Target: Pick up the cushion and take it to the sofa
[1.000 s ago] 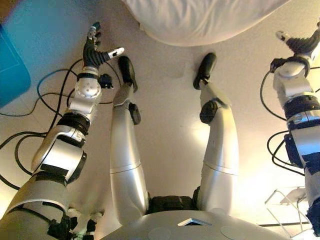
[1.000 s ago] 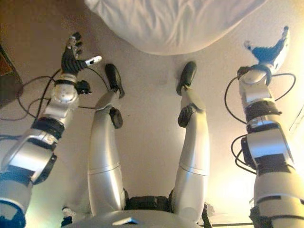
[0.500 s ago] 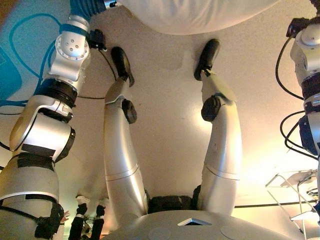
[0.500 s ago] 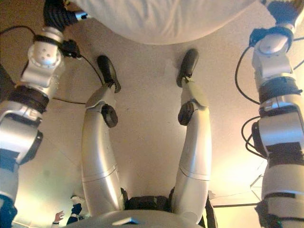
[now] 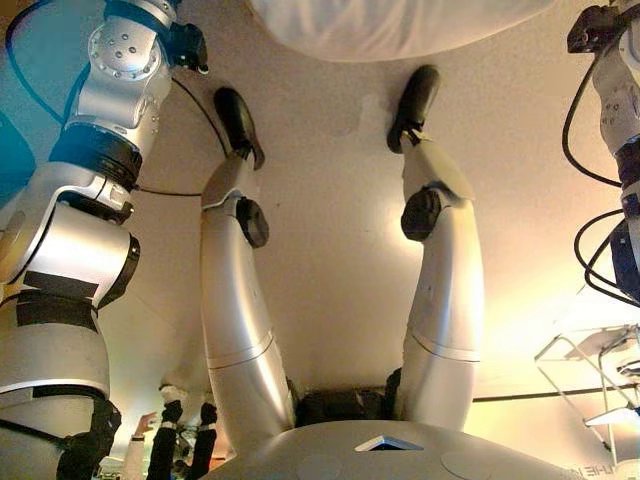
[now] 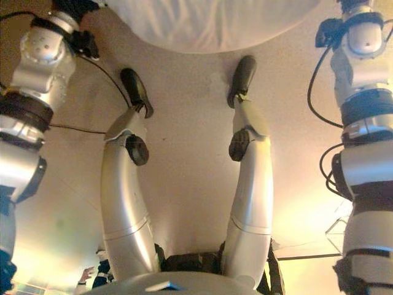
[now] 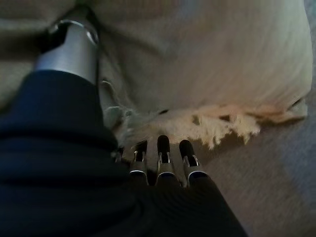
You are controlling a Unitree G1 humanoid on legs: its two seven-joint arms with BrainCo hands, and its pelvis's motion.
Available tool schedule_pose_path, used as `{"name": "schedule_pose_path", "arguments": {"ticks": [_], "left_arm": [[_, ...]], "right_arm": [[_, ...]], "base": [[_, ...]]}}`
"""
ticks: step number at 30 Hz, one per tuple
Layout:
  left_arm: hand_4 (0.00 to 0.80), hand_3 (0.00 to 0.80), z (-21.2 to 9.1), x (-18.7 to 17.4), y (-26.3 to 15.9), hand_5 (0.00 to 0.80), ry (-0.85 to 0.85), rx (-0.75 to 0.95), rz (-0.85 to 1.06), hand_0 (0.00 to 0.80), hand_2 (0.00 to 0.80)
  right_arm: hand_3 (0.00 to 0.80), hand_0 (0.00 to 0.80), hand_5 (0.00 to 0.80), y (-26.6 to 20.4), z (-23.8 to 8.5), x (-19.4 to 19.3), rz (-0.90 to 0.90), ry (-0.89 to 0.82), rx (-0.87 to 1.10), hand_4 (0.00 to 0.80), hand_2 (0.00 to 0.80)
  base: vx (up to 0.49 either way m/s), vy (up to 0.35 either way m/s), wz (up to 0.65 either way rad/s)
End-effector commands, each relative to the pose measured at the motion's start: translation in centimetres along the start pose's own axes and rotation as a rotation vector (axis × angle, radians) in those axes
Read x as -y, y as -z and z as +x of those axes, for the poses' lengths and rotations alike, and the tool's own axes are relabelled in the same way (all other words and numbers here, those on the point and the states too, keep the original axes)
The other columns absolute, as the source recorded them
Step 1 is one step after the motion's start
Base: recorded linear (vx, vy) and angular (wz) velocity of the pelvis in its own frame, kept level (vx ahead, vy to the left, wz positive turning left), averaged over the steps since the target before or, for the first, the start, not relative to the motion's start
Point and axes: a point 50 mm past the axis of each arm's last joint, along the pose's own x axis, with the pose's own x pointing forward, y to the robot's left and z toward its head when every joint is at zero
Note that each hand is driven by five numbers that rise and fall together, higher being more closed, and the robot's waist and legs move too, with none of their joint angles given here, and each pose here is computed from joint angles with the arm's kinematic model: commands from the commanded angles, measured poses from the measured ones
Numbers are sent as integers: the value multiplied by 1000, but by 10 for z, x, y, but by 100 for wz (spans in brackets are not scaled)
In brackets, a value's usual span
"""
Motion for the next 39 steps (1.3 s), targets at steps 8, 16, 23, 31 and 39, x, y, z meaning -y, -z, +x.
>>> {"name": "schedule_pose_path", "arguments": {"ticks": [8,16,23,31,39], "left_arm": [[370,370,11,12,-27,370,125,100,-130,370,370],[800,800,12,24,-32,800,181,128,-142,800,800],[800,800,11,30,-31,800,211,135,-191,800,800],[800,800,2,37,-17,800,227,119,-266,800,800],[800,800,-35,60,39,800,262,66,-434,800,800]], "right_arm": [[0,0,0,-33,1,-52,153,-483,129,0,0],[800,800,800,-42,-1,-62,151,-537,176,800,800],[800,800,800,-42,-1,-64,148,-537,172,800,800],[800,800,800,-27,-7,-58,146,-511,136,800,800],[800,800,800,23,-37,-59,224,-494,86,800,800]], "base": [[0,0,0],[9,27,3],[0,0,0],[-30,37,2],[0,43,-2]]}}
